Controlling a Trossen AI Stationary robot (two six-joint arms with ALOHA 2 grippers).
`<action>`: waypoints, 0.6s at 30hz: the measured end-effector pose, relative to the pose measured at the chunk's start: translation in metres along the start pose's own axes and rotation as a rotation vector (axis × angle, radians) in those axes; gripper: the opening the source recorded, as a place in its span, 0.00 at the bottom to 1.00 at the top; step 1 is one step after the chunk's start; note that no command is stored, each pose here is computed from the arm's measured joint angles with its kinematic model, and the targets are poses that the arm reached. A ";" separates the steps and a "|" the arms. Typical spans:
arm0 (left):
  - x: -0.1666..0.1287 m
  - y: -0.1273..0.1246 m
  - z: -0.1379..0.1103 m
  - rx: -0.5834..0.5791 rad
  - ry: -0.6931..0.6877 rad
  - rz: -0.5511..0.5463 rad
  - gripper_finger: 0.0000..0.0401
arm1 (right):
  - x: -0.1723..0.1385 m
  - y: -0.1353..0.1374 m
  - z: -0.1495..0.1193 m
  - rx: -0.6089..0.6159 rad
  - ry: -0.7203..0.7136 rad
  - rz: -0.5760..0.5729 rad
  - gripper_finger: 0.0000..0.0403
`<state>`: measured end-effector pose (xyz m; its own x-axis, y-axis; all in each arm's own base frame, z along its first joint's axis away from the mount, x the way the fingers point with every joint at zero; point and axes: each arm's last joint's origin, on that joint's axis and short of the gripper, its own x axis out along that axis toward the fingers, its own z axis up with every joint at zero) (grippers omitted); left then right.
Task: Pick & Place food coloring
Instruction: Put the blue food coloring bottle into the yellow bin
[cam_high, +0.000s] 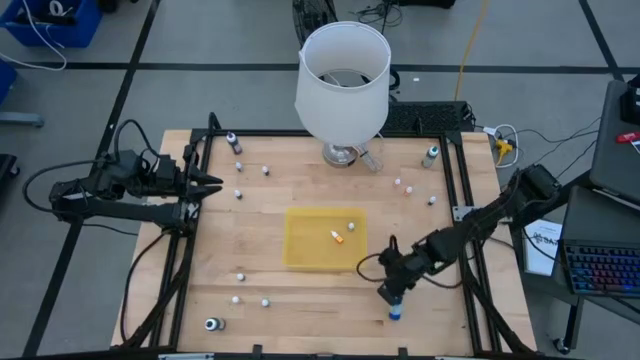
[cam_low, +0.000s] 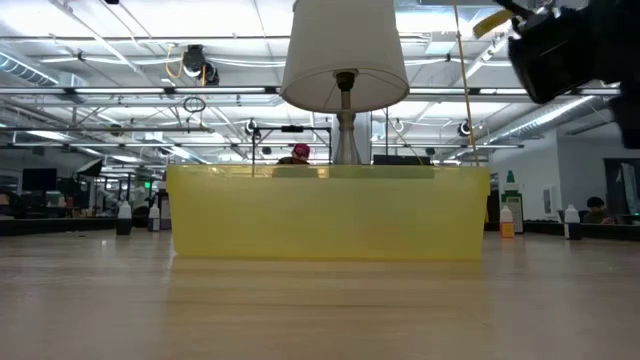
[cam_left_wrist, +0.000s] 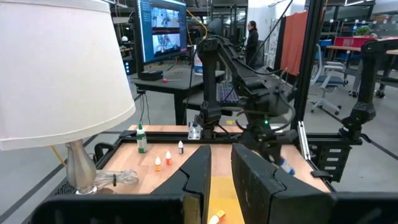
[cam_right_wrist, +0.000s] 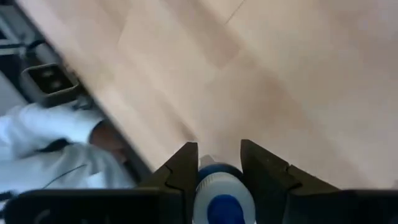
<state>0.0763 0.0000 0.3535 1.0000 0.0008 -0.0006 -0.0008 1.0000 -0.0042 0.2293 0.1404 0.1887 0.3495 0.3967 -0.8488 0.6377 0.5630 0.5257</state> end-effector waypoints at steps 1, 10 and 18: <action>0.000 0.000 0.000 0.000 0.000 0.000 0.17 | -0.002 -0.002 0.002 -0.005 -0.018 -0.011 0.25; 0.000 0.000 0.000 0.000 0.000 0.000 0.17 | -0.008 -0.009 0.015 -0.131 -0.107 -0.073 0.24; 0.000 0.000 0.000 0.000 0.000 0.000 0.17 | -0.014 -0.008 0.022 -0.275 -0.220 -0.092 0.24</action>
<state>0.0762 0.0000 0.3535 1.0000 0.0008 -0.0002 -0.0008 1.0000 -0.0044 0.2345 0.1140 0.1953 0.4575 0.1861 -0.8695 0.4759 0.7748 0.4162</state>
